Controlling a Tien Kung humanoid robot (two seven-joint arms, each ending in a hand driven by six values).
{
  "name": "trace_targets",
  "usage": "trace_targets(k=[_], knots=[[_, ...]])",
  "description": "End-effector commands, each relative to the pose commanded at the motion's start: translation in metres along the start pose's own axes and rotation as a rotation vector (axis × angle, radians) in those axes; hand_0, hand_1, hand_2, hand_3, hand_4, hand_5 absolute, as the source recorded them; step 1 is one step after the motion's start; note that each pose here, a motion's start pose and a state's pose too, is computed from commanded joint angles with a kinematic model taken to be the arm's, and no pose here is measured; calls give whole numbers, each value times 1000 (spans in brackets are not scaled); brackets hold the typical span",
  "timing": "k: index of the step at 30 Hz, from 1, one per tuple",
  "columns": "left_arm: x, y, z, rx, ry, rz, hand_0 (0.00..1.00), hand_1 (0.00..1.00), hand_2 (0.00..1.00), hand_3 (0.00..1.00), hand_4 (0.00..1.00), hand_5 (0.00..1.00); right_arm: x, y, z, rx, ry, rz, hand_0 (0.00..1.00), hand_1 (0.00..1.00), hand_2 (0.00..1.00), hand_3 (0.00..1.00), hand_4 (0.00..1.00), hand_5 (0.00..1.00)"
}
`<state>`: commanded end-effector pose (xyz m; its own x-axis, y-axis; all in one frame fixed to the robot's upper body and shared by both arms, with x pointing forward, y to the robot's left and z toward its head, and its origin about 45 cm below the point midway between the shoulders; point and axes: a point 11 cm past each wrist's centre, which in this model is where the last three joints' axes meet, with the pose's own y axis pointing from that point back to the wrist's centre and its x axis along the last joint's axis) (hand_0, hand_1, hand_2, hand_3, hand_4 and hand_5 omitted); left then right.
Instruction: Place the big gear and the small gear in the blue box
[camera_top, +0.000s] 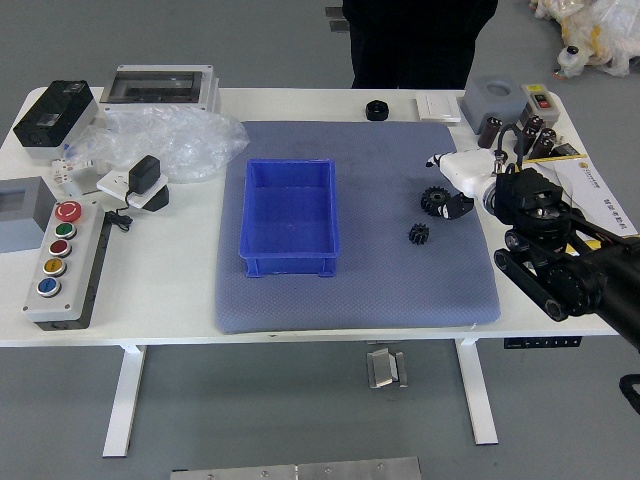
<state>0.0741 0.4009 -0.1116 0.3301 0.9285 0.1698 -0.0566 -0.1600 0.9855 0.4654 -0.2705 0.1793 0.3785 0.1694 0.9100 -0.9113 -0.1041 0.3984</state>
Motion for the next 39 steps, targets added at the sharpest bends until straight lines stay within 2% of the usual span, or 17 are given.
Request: trace_targets(k=[9, 18, 19, 39], knots=[[0, 0, 4, -6, -1, 0, 849, 815, 793, 822, 666, 310, -8, -4, -2, 19, 21, -23, 731, 701, 825, 893, 725, 177], [-1, 0, 5, -7, -4, -1, 849, 815, 794, 822, 666, 308, -6, -7, 1, 25, 8, -11, 730, 698, 820, 891, 724, 180], [-1, 0, 5, -7, -4, -1, 848, 815, 793, 822, 666, 310, -6, -7, 1, 24, 6, -9, 726, 678, 789, 871, 720, 177], [-2, 0, 7, -10, -9, -2, 849, 815, 793, 821, 667, 311, -11, -10, 7, 14, -22, -13, 718, 681, 791, 865, 720, 185]])
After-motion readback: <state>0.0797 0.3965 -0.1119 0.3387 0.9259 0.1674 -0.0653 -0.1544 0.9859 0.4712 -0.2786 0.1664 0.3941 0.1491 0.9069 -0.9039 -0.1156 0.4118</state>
